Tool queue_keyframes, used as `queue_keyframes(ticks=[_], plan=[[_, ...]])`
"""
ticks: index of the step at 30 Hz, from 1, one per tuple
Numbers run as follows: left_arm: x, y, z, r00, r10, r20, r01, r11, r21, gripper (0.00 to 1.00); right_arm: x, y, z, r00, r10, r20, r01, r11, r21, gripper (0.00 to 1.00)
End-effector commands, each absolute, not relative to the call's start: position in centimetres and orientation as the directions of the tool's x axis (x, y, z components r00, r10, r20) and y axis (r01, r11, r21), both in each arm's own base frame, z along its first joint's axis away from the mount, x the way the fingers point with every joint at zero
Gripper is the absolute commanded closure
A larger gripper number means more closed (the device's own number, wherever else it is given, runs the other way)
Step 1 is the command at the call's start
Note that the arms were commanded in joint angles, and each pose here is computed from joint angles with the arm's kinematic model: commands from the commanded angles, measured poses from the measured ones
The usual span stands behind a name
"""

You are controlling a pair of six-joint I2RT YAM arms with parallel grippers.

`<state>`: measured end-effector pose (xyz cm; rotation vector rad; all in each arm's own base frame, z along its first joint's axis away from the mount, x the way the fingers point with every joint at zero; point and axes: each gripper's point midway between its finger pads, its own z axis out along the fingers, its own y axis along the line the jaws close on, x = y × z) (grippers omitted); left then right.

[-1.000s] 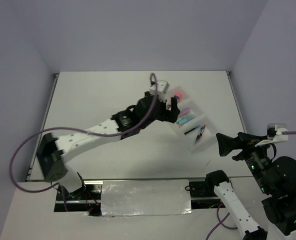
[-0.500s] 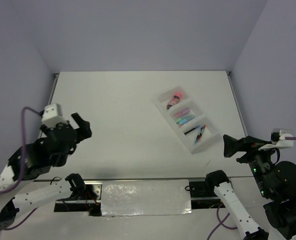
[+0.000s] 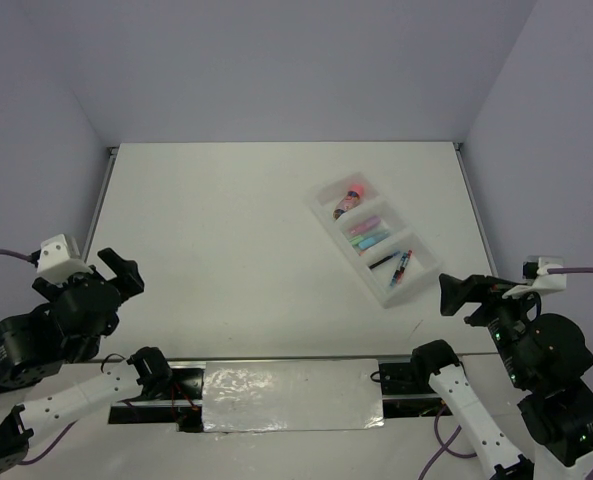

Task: Sort the stationery into containers
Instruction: Reset both arms

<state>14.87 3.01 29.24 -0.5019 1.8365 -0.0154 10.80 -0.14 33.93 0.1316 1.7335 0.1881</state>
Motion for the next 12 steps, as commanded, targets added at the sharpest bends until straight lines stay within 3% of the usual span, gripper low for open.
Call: queue_keyframes(ticks=[1, 12], plan=[[14.69, 4.42, 29.97, -0.171, -0.361, -0.917, -0.369, 0.886, -0.28, 0.01, 10.84, -0.46, 34.04, -0.151, 0.188, -0.971, -0.012, 0.981, 0.192, 0.0], [15.03, 3.86, 29.71, -0.175, -0.352, -0.92, -0.352, 0.895, -0.275, 0.01, 11.57, 0.13, 33.38, -0.187, 0.19, -0.964, -0.02, 0.98, 0.197, 0.0]])
